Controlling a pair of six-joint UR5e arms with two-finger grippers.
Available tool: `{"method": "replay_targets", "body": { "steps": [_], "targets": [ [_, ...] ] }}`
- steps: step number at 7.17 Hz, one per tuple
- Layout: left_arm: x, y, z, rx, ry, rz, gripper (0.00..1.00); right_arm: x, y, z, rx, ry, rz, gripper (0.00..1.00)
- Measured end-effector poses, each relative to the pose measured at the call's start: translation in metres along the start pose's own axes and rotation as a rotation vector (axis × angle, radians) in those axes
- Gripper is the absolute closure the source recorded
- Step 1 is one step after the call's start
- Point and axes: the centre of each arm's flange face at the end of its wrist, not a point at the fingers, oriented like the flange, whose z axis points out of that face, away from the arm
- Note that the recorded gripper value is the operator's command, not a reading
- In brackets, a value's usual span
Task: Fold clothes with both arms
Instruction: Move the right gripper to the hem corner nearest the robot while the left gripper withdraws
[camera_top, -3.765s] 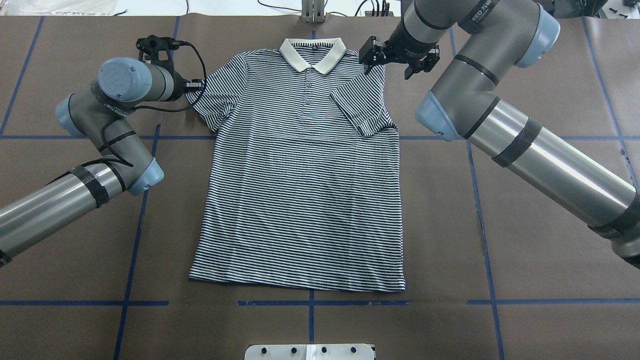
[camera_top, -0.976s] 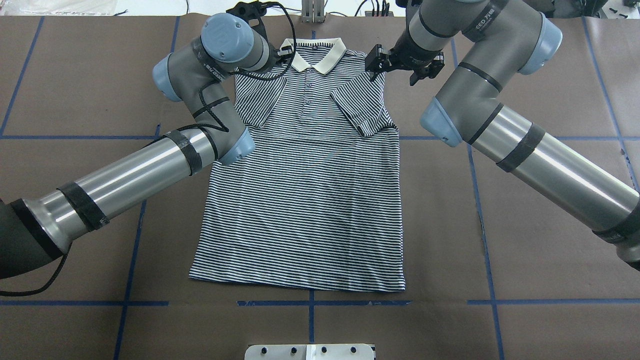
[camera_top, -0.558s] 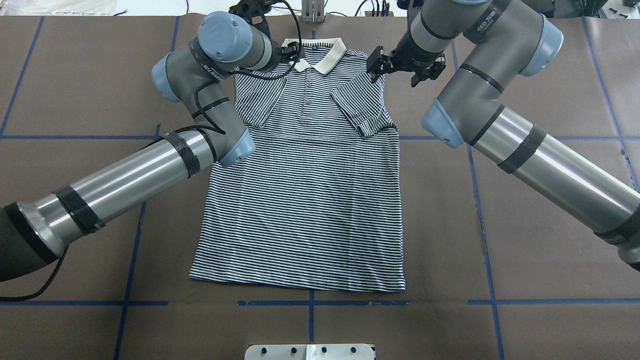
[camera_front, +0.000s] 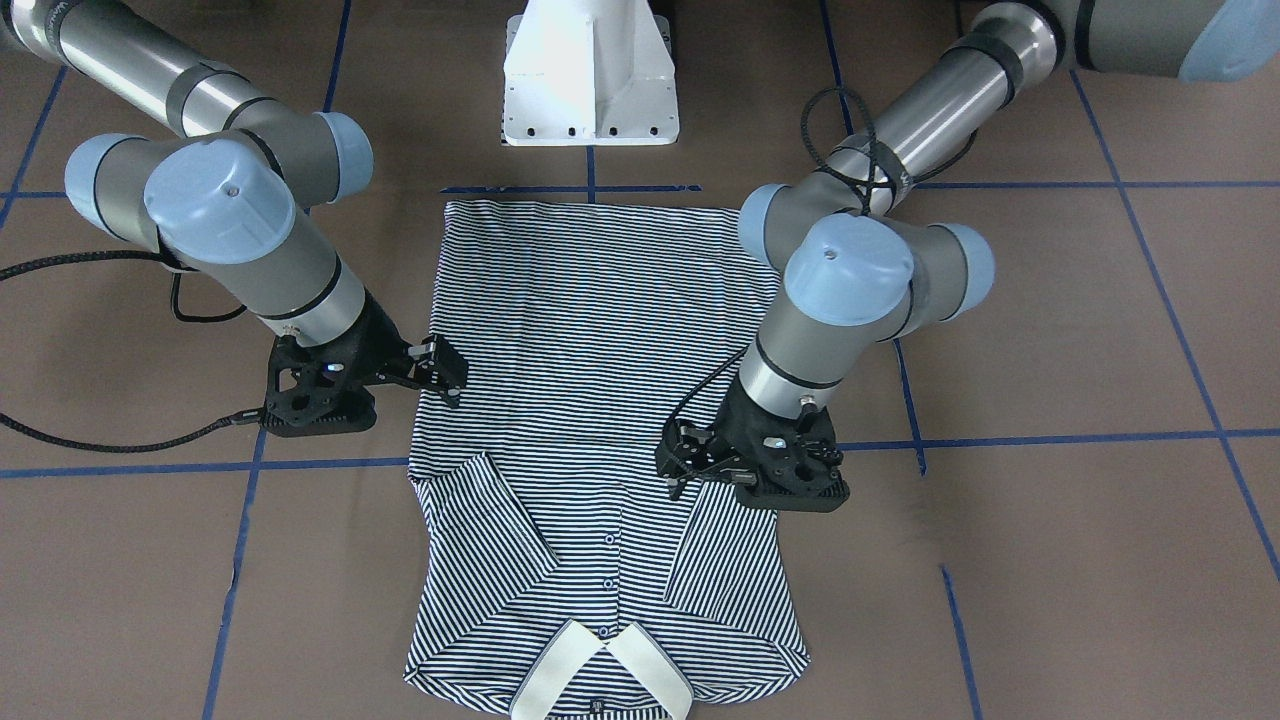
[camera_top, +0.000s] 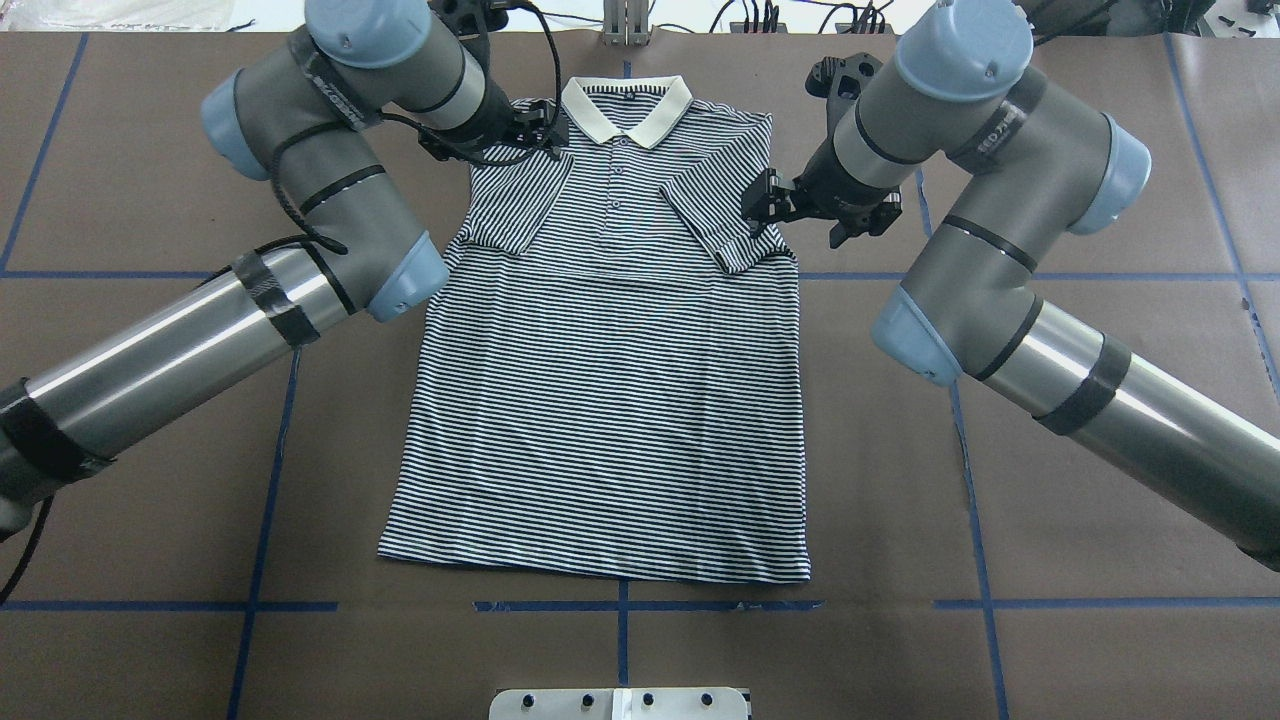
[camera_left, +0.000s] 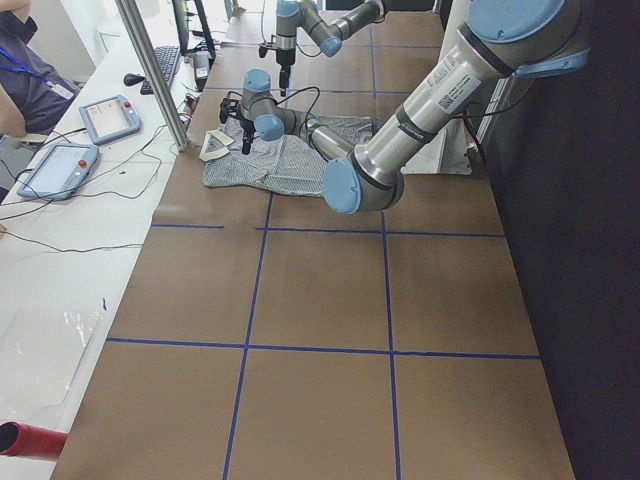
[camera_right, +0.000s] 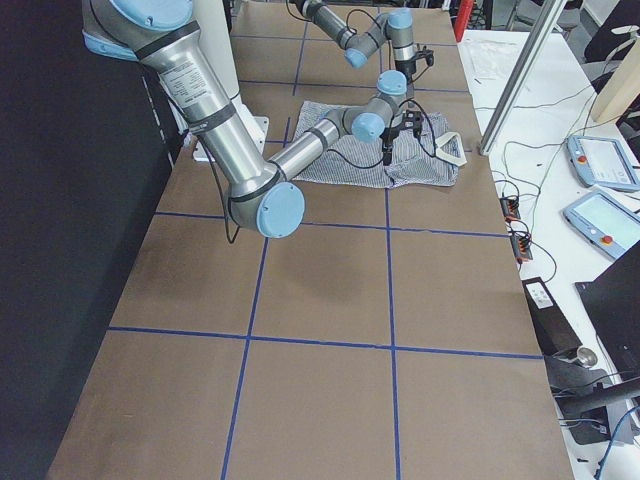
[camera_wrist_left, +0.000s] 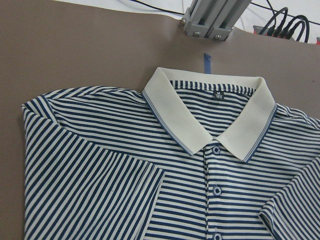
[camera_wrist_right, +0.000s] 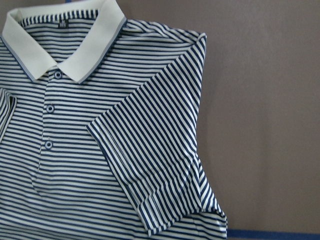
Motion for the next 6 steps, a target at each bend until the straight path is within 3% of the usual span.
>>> {"method": "replay_targets", "body": {
  "steps": [3, 5, 6],
  "targets": [
    [-0.097, 0.061, -0.073, -0.016, 0.030, 0.010, 0.00, -0.011, 0.177, 0.017, -0.007, 0.064, 0.113, 0.00],
    [-0.109, 0.069, -0.082, 0.019, 0.012, 0.004, 0.00, -0.023, 0.284, 0.039, 0.012, 0.096, 0.160, 0.00],
    [-0.110, 0.070, -0.083, 0.025, 0.009, -0.007, 0.00, -0.025, 0.316, 0.047, 0.024, 0.103, 0.181, 0.00]
  ]
}}
